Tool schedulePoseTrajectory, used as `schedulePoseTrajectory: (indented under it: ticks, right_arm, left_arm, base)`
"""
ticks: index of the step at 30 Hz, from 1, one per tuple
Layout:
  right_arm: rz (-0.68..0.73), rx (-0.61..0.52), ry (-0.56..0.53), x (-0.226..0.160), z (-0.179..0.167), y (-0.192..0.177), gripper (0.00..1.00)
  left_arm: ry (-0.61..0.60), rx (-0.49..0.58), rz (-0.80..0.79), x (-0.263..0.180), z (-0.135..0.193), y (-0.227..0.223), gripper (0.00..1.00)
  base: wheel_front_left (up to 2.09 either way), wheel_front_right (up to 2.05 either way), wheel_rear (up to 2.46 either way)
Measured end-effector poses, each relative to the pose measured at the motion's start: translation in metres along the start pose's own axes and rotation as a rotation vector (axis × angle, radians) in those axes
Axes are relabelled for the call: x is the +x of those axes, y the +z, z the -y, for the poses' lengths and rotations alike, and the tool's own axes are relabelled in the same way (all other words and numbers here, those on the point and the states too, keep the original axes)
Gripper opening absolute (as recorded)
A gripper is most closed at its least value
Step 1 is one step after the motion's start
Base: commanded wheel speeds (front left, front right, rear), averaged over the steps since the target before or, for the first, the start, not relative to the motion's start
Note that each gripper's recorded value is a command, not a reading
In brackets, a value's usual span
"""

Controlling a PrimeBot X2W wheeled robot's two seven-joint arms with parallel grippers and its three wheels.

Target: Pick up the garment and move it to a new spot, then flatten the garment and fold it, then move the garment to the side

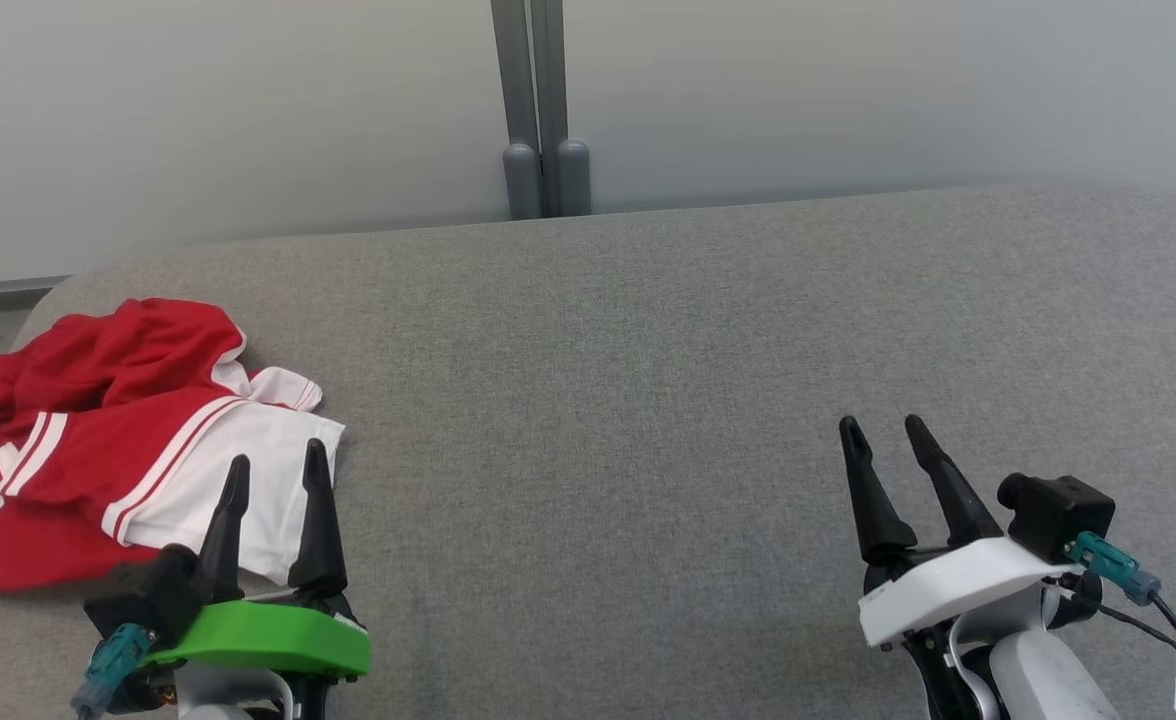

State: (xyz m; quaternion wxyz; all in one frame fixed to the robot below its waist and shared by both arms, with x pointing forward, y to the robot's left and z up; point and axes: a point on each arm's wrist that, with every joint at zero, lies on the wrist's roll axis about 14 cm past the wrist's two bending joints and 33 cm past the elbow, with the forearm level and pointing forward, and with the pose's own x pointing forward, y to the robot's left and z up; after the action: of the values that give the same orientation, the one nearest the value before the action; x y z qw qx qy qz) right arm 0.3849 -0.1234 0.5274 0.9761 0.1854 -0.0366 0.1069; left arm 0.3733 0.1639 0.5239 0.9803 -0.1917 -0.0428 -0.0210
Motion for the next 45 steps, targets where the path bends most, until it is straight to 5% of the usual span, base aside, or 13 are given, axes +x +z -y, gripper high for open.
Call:
schedulePoseTrajectory:
  ticks: [45]
  right_arm:
    - [0.086,-0.258,0.109,0.002,-0.028,0.016,1.0]
  left_arm:
    - [-0.086,0.269,0.06,-0.004,0.017,0.005,1.0]
  base:
    - [0.0,0.0,0.0]
